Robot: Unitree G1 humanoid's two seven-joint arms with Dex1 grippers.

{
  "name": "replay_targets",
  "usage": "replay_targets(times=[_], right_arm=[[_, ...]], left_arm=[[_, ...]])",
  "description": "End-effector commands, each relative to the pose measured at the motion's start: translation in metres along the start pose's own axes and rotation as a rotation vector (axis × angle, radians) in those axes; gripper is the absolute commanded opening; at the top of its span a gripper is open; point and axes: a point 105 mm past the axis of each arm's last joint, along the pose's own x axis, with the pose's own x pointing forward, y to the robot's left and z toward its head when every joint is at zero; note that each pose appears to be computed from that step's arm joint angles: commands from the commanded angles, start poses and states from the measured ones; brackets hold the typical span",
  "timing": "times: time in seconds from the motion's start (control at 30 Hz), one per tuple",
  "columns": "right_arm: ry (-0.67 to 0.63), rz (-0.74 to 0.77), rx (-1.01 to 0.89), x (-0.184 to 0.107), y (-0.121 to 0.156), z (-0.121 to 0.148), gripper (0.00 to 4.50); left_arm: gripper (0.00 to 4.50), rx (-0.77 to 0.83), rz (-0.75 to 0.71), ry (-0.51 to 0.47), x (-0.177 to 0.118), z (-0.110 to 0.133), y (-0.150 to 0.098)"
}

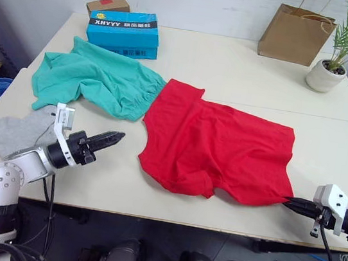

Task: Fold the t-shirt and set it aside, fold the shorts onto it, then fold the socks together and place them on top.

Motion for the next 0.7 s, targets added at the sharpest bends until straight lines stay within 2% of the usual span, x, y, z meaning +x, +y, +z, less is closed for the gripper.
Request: replay_targets(times=[0.03, 0.17, 0.2, 0.27, 0.33, 0.47, 0.6, 0.7], right_arm=[[-0.001, -0.036, -0.022, -0.006, -0.006, 0.002, 0.00], [-0.015, -0.025, -0.018, -0.004, -0.002, 0.003, 0.00], [-0.017, -0.021, -0.016, -0.003, -0.001, 0.003, 0.00], [-0.019, -0.015, -0.011, -0.002, 0.002, 0.003, 0.00], [-0.021, -0.011, -0.008, -0.002, 0.005, 0.004, 0.00], [-0.022, -0.008, -0.003, -0.002, 0.007, 0.006, 0.00], [-0.022, -0.001, -0.001, -0.001, 0.008, 0.008, 0.00], [-0.026, 0.008, -0.003, 0.003, 0.009, 0.012, 0.00]], left_arm=[[0.06, 0.205, -0.056, 0.076, 0.003, -0.004, -0.016], [0.06, 0.539, -0.126, 0.175, 0.016, -0.019, -0.029], [0.24, 0.572, -0.147, 0.196, 0.019, -0.023, -0.032], [0.68, 0.665, -0.213, 0.270, 0.026, -0.038, -0.041], [1.31, 0.728, -0.294, 0.345, 0.031, -0.056, -0.051], [2.56, 0.739, -0.402, 0.338, 0.051, -0.063, -0.071], [2.56, 0.746, -0.494, 0.378, 0.072, -0.067, -0.085], [2.56, 0.781, -0.513, 0.391, 0.100, -0.072, -0.090]])
